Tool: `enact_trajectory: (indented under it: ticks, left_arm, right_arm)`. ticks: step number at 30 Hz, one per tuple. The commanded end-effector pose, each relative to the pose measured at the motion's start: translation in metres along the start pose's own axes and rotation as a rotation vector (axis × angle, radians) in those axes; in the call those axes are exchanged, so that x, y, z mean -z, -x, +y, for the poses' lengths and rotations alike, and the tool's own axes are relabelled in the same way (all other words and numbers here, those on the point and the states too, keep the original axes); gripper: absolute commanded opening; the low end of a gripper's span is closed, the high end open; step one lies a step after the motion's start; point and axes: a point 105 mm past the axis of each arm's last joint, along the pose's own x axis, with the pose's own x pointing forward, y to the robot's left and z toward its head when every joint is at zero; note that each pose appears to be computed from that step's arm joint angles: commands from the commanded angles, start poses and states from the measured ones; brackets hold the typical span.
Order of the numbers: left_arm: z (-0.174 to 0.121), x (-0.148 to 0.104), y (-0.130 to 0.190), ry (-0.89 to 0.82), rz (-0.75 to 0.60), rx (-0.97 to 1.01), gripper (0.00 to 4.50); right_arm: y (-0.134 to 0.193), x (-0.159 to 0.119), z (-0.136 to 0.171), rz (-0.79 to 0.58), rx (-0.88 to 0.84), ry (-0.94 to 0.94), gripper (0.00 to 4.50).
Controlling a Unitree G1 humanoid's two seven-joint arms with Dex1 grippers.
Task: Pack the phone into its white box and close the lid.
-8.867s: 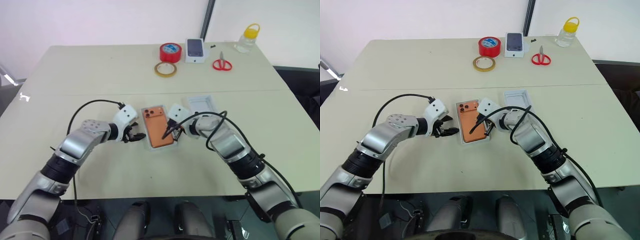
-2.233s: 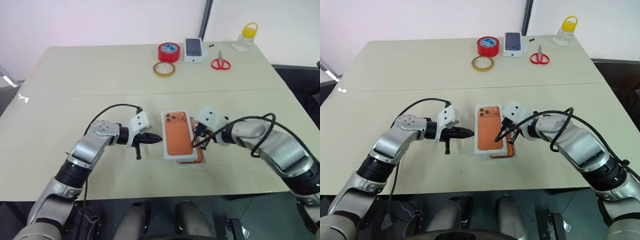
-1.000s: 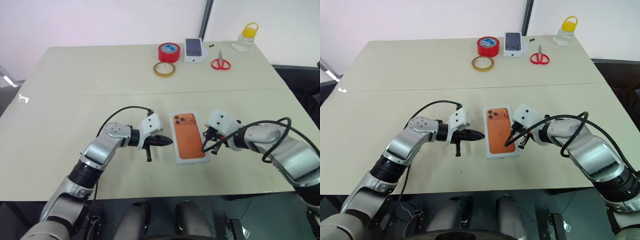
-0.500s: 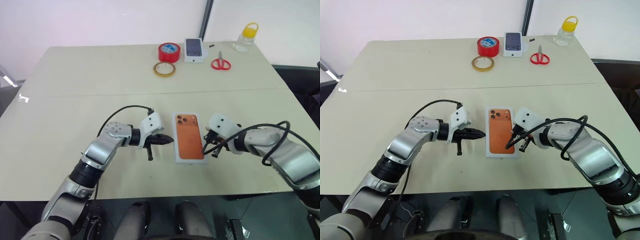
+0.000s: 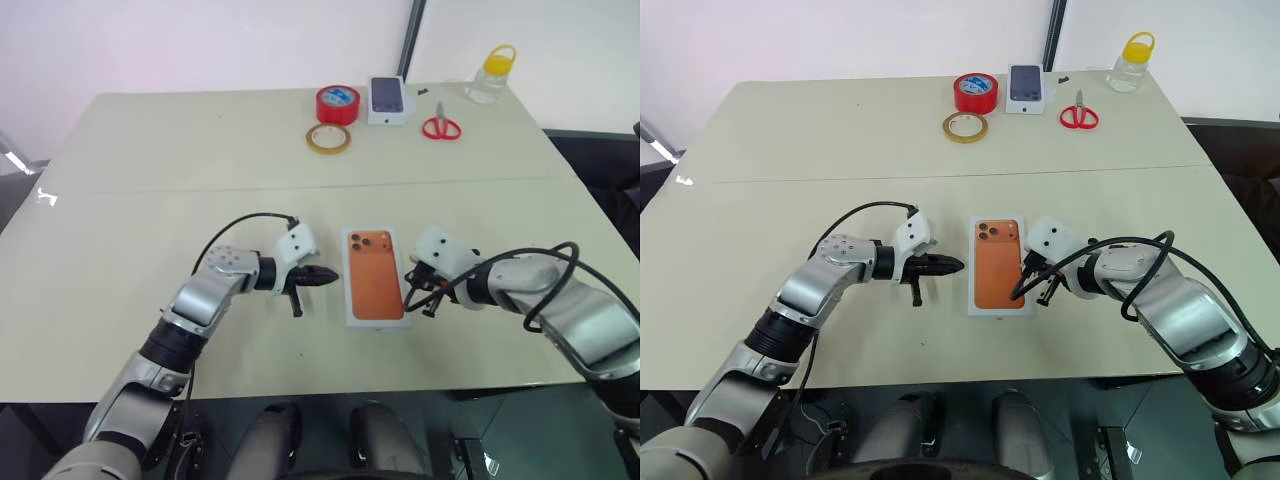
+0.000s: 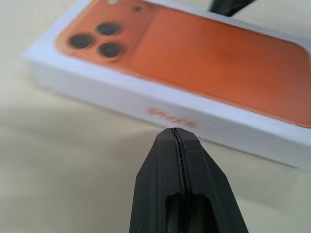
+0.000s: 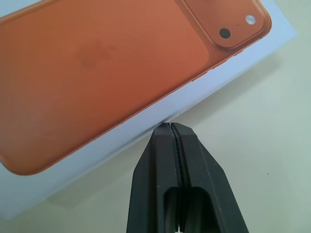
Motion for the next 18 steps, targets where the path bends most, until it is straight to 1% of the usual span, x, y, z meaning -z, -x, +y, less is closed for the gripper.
enact_trajectory:
  ticks: [1, 4, 8, 10, 12, 14, 16, 18]
  left_arm:
    - [0.027, -0.036, 0.014, -0.006, -0.122, -0.093, 0.0]
    - [0.039, -0.05, 0.015, -0.004, -0.155, -0.119, 0.0]
    - [0.035, -0.061, -0.007, -0.056, -0.146, -0.066, 0.0]
    - [0.028, -0.055, -0.025, -0.092, -0.097, -0.028, 0.0]
    - [0.024, -0.048, -0.036, -0.112, -0.058, -0.008, 0.0]
    - [0.02, -0.036, -0.046, -0.126, 0.0, 0.009, 0.0]
    - [0.014, -0.02, -0.053, -0.149, 0.073, 0.041, 0.0]
    - [0.011, -0.012, -0.056, -0.161, 0.108, 0.053, 0.0]
  right_arm:
    - [0.021, -0.007, -0.019, -0.063, 0.051, 0.057, 0.02]
    - [0.032, -0.007, -0.016, -0.101, 0.011, 0.101, 0.02]
    - [0.035, -0.008, 0.012, -0.148, -0.131, 0.077, 0.02]
    - [0.029, -0.003, 0.029, -0.146, -0.186, 0.066, 0.02]
    - [0.025, 0.0, 0.038, -0.143, -0.205, 0.048, 0.02]
    - [0.02, 0.007, 0.044, -0.123, -0.206, 0.019, 0.02]
    - [0.012, 0.02, 0.046, -0.071, -0.188, -0.012, 0.02]
    - [0.009, 0.029, 0.046, -0.035, -0.17, -0.03, 0.02]
